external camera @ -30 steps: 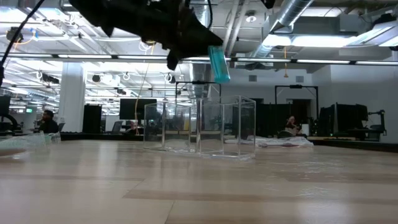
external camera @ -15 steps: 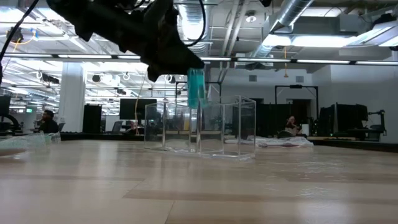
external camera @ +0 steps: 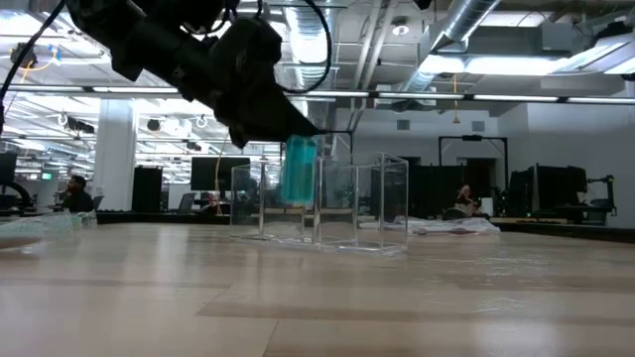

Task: Pick & Place toothbrushing station
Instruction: Put the blue mouthwash bottle into the transparent organizer

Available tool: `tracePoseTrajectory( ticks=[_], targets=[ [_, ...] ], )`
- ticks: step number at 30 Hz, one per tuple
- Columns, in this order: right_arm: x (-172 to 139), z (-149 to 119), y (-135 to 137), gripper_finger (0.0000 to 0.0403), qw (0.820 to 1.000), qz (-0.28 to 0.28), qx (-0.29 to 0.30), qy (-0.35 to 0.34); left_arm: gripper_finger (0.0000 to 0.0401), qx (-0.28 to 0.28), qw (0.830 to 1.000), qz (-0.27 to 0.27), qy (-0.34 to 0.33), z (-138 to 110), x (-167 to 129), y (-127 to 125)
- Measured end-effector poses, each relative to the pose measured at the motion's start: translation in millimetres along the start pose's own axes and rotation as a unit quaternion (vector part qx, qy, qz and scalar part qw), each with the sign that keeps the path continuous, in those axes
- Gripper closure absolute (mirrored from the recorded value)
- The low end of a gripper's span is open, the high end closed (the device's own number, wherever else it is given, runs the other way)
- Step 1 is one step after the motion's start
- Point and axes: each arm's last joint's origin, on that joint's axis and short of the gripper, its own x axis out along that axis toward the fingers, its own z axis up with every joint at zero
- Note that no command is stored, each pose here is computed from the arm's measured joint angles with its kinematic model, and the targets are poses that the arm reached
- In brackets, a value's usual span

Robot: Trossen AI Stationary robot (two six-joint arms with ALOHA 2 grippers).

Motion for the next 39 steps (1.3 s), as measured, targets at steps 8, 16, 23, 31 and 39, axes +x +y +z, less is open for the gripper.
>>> tracePoseTrajectory(
  ticks=[8, 16, 23, 31, 39],
  targets=[
    [0.0, 0.0, 0.1, 0.0129, 1.000, 0.002, 0.000, 0.000, 0.0316, 0.016, 1.000, -0.002, 0.011, -5.7, 5.1, 0.3],
    [0.0, 0.1, 0.1, 0.0129, 1.000, 0.002, -0.001, -0.001, 0.0316, 0.042, 0.999, -0.002, 0.012, -5.9, 5.2, 0.4],
    [0.0, 0.2, 0.2, 0.0129, 1.000, 0.003, -0.001, -0.001, 0.0200, 0.029, 1.000, -0.001, 0.011, -5.8, 5.2, 0.4],
    [0.0, 0.1, 0.5, 0.0129, 1.000, 0.009, -0.001, -0.001, 0.0153, 0.022, 1.000, -0.007, -0.014, 1.5, 1.8, -1.0],
    [-0.1, 3.7, 0.7, 0.0129, 1.000, 0.014, -0.012, -0.015, 0.0210, 0.000, 0.992, -0.029, -0.122, 43.3, -29.6, -5.7]
  ],
)
